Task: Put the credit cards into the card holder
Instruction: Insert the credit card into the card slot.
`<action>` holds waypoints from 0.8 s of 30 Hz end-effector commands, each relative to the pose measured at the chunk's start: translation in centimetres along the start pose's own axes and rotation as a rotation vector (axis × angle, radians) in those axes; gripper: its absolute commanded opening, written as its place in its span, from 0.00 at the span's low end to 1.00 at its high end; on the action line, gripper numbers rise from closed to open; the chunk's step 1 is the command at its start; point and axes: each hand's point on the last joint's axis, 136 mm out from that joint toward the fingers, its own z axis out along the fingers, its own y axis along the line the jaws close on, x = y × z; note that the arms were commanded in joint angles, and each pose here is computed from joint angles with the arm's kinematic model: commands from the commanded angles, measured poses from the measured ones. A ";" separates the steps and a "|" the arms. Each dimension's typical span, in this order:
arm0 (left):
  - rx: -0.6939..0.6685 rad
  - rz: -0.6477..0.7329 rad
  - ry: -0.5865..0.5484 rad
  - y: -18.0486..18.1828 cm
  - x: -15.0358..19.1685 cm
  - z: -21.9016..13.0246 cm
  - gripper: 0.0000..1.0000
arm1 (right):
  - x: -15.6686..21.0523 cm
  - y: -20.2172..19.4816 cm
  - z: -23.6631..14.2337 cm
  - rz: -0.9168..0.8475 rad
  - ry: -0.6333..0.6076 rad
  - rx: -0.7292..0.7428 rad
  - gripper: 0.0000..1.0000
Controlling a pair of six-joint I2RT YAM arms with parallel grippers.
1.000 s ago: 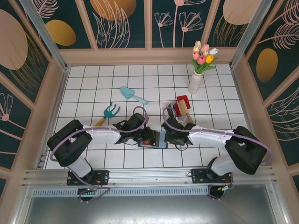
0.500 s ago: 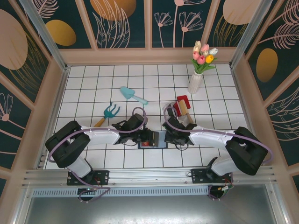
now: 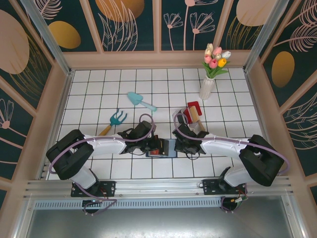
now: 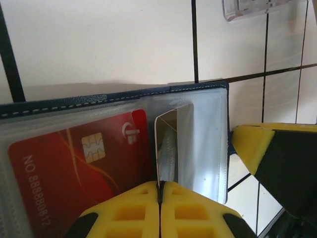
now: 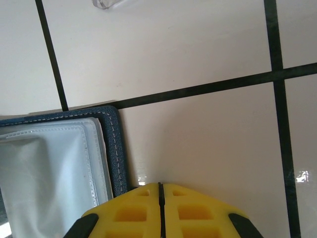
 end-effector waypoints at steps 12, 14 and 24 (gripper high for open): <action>0.008 -0.056 -0.017 -0.3 1.0 2.0 0.09 | 1.4 0.0 0.5 0.024 0.048 -0.052 0.06; 0.005 -0.037 -0.005 -0.3 1.1 2.2 0.11 | 1.3 -0.1 0.5 0.024 0.047 -0.050 0.06; 0.020 0.045 0.054 -1.3 1.9 2.9 0.19 | 1.3 0.1 0.8 0.021 0.053 -0.047 0.06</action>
